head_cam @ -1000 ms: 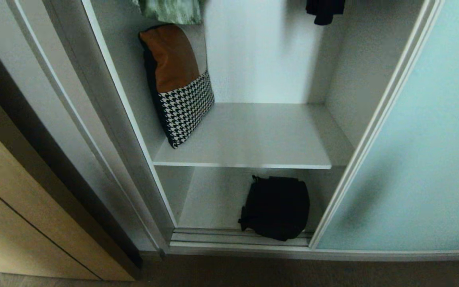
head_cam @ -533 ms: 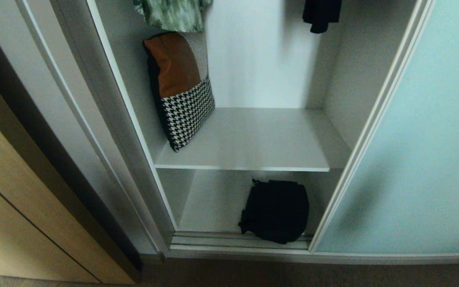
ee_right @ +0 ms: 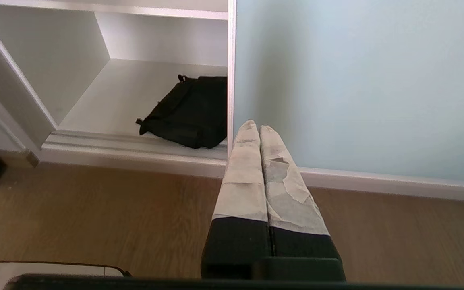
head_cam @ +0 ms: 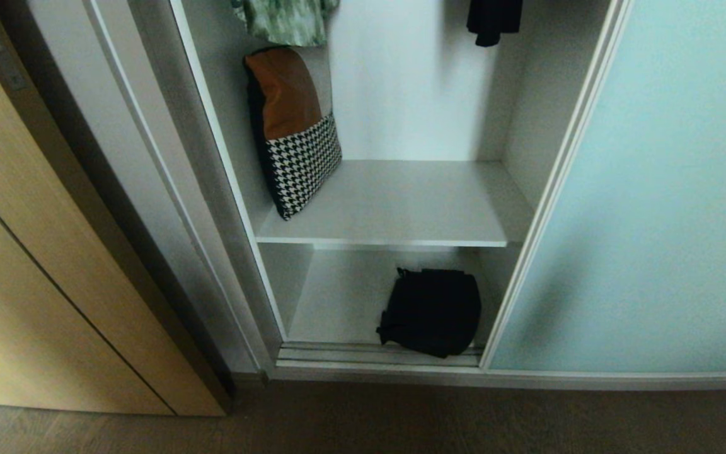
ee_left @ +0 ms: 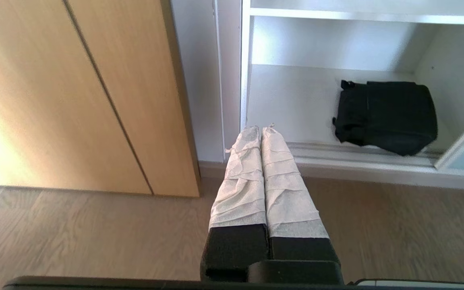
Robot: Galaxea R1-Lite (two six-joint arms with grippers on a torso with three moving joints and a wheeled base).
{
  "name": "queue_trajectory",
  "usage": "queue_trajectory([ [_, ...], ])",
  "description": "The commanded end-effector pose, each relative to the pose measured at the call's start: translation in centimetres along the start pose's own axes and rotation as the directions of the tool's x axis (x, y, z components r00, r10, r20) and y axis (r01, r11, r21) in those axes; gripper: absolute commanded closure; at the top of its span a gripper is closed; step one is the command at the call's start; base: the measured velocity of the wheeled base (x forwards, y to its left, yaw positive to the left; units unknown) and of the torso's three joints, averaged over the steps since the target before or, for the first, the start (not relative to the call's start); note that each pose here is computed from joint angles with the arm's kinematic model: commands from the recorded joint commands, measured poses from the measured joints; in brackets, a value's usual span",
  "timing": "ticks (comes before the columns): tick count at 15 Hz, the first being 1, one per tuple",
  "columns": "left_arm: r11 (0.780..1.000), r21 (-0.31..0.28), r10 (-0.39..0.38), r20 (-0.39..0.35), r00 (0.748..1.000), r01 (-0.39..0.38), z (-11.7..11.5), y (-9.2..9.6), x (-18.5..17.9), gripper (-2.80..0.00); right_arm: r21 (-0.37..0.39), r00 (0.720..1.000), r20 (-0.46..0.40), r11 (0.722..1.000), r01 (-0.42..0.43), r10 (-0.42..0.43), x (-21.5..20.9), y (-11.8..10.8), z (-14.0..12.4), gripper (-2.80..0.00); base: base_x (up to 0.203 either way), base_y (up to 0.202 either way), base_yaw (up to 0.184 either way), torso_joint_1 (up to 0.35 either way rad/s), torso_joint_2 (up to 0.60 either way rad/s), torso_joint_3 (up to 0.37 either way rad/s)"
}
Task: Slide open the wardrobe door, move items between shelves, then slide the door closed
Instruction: Close the door
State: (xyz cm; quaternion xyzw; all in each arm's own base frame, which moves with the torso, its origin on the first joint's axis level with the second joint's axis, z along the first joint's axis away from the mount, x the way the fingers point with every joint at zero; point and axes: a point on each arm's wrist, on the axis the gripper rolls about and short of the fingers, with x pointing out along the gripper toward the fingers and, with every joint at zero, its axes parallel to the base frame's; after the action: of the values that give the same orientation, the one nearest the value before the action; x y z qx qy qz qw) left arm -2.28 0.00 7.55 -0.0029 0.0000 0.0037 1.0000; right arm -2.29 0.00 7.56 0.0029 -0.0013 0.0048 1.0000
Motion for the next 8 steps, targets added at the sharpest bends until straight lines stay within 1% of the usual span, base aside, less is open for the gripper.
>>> queue_trajectory([
  [1,1.000,0.001,0.000,-0.002,1.000,0.000,0.00,0.00,0.01,0.00,0.000,1.000,-0.001,1.000,-0.001,0.001,0.01,0.00,0.01,0.00,-0.141,0.000,-0.007,-0.002,0.00,0.002],
  [8,1.000,0.001,0.000,-0.002,1.000,0.000,0.00,0.00,0.01,0.00,0.000,1.000,-0.003,1.000,-0.001,0.001,0.02,0.00,-0.04,0.00,0.000,0.000,0.000,0.000,0.00,0.000],
])
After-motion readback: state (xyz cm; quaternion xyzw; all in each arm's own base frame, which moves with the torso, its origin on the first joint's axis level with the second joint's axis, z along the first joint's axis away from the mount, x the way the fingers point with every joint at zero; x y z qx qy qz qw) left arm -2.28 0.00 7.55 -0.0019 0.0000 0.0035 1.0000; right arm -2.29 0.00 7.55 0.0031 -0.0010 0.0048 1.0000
